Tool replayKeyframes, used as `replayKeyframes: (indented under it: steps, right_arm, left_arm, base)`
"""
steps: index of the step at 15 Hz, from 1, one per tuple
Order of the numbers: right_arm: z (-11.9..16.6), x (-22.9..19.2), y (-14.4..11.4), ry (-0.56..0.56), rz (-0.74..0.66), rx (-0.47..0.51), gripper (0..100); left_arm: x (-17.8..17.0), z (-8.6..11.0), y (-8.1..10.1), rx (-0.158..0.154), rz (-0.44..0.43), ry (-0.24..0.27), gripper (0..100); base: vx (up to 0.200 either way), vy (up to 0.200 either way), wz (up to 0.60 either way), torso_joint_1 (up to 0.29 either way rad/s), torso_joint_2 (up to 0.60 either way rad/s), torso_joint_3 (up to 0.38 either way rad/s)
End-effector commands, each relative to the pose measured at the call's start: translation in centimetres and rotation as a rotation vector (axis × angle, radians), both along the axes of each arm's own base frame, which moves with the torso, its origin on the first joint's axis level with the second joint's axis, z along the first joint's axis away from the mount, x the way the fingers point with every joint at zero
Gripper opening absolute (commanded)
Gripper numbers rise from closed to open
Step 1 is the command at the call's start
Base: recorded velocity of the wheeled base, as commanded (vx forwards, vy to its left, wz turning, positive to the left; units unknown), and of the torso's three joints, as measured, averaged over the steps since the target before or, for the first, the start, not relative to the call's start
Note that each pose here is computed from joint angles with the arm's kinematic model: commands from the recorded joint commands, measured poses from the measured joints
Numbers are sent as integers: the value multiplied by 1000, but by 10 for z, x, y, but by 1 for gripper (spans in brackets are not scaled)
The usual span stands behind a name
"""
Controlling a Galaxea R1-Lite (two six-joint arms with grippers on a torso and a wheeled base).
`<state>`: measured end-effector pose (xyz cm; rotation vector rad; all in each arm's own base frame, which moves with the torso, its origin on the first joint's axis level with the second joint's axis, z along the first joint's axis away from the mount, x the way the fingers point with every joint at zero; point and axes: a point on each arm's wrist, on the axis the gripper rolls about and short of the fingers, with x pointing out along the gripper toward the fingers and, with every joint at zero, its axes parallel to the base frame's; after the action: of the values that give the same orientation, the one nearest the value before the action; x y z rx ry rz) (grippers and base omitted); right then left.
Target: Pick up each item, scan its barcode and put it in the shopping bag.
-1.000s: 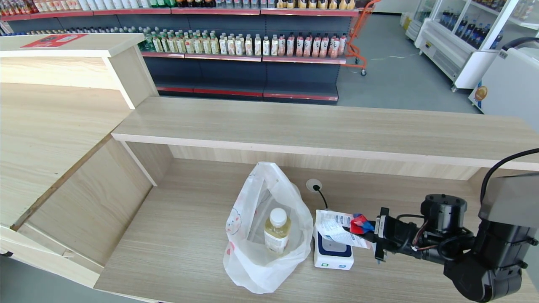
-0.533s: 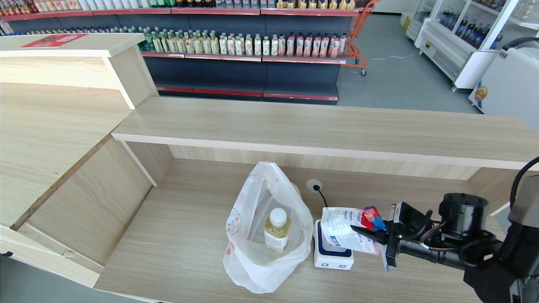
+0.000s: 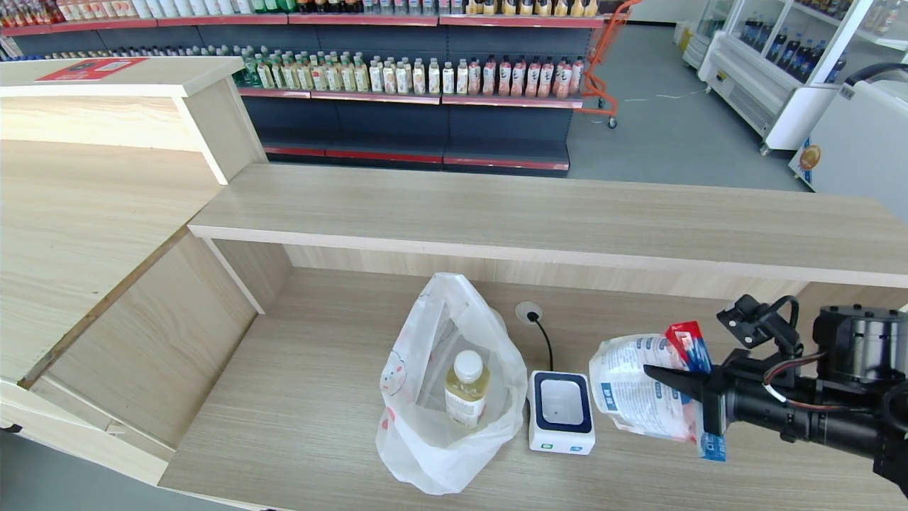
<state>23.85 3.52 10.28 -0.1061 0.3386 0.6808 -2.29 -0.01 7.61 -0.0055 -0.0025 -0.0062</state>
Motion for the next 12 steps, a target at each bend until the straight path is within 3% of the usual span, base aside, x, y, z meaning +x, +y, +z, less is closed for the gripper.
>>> replayKeyframes:
  steps: [1, 7, 12]
  right_arm:
    - [6, 30, 27, -41, 85, 8, 0]
    - [-22, 76, 100, -34, 276, 8, 0]
    - [-43, 99, 106, -59, 296, 23, 0]
  left_arm:
    - [0, 0, 0, -1, 0, -1, 100]
    - [0, 0, 0, -1, 0, -1, 100]
    - [0, 0, 0, -1, 0, -1, 100]
  base:
    - [0, 0, 0, 0, 0, 0]
    - [0, 0, 0, 0, 0, 0]
    - [0, 0, 0, 0, 0, 0]
